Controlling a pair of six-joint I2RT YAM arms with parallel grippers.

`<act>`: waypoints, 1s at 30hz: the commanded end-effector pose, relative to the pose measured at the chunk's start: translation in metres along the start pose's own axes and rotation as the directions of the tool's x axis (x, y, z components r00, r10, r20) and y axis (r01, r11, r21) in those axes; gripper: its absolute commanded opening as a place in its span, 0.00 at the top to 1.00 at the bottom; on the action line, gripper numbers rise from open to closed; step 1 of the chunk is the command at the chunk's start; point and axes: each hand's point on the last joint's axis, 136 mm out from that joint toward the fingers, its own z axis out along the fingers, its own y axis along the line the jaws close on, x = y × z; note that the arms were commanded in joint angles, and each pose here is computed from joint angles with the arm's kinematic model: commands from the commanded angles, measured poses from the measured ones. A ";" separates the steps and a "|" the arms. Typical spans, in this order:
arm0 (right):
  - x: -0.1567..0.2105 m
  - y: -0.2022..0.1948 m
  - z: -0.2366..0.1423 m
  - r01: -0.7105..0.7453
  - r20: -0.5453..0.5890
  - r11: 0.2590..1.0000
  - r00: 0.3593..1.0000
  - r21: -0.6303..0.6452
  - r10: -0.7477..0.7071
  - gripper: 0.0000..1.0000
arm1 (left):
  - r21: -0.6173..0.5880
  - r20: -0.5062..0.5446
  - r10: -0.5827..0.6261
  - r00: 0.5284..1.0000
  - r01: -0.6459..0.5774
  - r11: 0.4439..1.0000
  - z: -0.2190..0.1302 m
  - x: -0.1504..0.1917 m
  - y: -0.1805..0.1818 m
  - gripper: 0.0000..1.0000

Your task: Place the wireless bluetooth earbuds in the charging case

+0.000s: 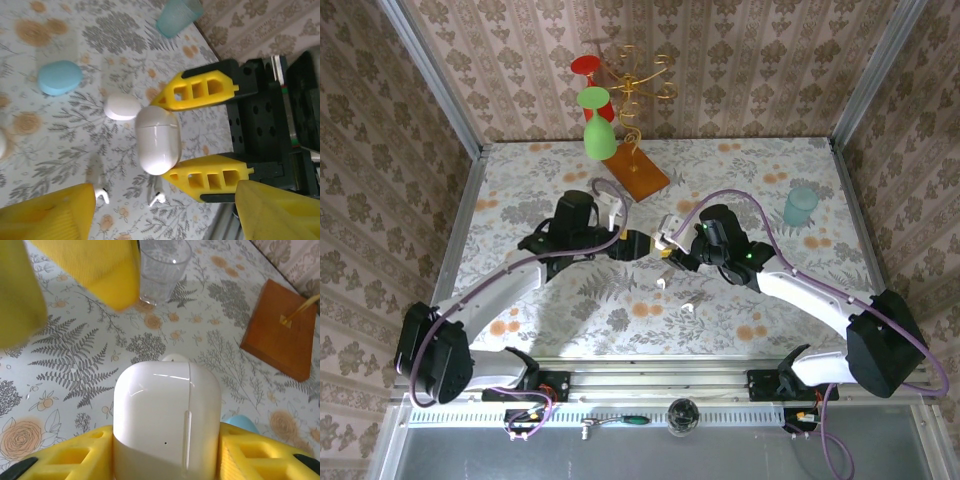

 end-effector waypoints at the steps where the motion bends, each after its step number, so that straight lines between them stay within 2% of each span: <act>1: -0.020 0.008 -0.004 0.064 0.089 0.998 0.994 -0.024 -0.062 0.52 | 0.086 -0.055 -0.018 0.998 0.023 0.996 0.008 0.006 -0.015 0.30; 5: -0.024 0.015 -0.005 0.077 0.112 0.996 0.991 -0.045 -0.072 0.53 | 0.098 -0.058 -0.019 0.998 0.025 0.995 0.014 0.006 -0.015 0.36; 7: -0.026 0.017 -0.006 0.081 0.123 0.995 0.990 -0.057 -0.073 0.53 | 0.092 -0.058 -0.021 0.998 0.026 0.995 0.015 0.005 -0.012 0.43; 13: -0.032 0.022 -0.009 0.084 0.151 0.993 0.986 -0.078 -0.072 0.53 | 0.107 -0.075 -0.029 0.997 0.037 0.994 0.020 0.009 -0.011 0.53; 18: -0.035 0.021 -0.011 0.075 0.157 0.994 0.986 -0.079 -0.062 0.51 | 0.116 -0.063 -0.006 0.998 0.013 0.993 0.018 0.012 -0.012 0.86; 20: -0.036 0.021 -0.012 0.073 0.158 0.994 0.986 -0.081 -0.059 0.47 | 0.117 -0.048 0.022 0.999 -0.017 0.993 0.016 0.012 -0.012 0.94; 23: -0.039 0.024 -0.016 0.060 0.173 0.993 0.984 -0.098 -0.042 0.37 | 0.129 -0.018 0.093 0.996 -0.090 0.988 0.014 0.011 -0.013 0.98; 26: -0.046 0.031 -0.029 0.032 0.227 0.985 0.974 -0.167 0.006 0.28 | 0.169 0.044 0.189 0.981 -0.194 0.966 0.010 0.007 -0.017 0.99; 30: -0.058 0.033 -0.057 -0.045 0.316 0.954 0.938 -0.298 0.143 0.24 | 0.252 0.220 0.356 0.908 -0.406 0.878 -0.003 0.004 -0.034 1.00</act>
